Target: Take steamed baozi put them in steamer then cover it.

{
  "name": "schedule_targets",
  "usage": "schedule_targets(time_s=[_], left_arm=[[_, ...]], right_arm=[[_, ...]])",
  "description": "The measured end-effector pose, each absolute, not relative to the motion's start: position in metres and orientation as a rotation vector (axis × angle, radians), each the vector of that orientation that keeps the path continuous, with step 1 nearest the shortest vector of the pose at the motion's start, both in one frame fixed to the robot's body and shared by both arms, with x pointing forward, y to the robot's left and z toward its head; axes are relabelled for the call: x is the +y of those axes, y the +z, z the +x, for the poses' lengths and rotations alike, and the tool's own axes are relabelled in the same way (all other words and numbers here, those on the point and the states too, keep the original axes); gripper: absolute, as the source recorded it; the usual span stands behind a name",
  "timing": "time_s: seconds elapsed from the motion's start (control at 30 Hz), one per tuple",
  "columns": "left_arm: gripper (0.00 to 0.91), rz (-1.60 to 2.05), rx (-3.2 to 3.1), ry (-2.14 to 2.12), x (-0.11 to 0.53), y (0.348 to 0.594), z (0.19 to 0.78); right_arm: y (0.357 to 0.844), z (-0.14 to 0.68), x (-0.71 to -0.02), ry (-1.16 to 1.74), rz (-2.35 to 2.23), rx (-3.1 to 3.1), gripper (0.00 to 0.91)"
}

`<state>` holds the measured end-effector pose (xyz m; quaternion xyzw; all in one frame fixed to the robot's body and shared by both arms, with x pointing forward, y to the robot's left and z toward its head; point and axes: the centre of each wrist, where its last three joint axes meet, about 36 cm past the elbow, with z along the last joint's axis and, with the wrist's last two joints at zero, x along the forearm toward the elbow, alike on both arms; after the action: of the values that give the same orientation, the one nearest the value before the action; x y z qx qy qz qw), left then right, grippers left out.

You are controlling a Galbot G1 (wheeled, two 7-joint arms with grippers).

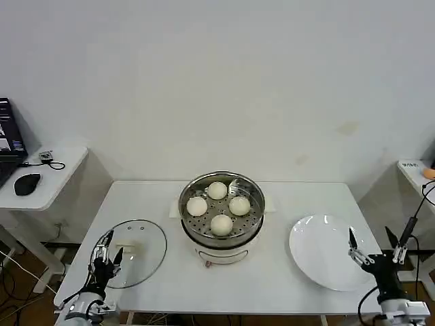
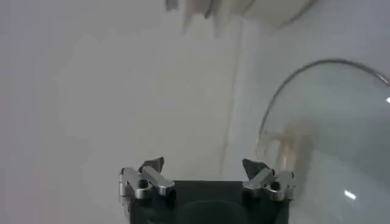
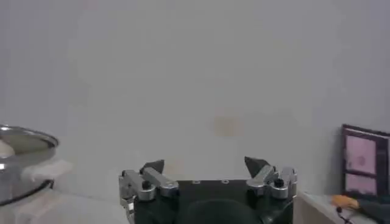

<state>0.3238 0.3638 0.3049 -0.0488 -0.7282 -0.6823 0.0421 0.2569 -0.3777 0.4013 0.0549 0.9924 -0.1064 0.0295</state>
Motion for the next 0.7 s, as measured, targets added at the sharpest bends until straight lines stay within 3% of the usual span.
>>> schedule_targets(time_s=[0.7], left_arm=[[0.907, -0.176, -2.143, -2.155, 0.372, 0.29, 0.354]], right_arm=[[0.391, 0.234, -0.375, -0.332, 0.194, 3.099, 0.907]])
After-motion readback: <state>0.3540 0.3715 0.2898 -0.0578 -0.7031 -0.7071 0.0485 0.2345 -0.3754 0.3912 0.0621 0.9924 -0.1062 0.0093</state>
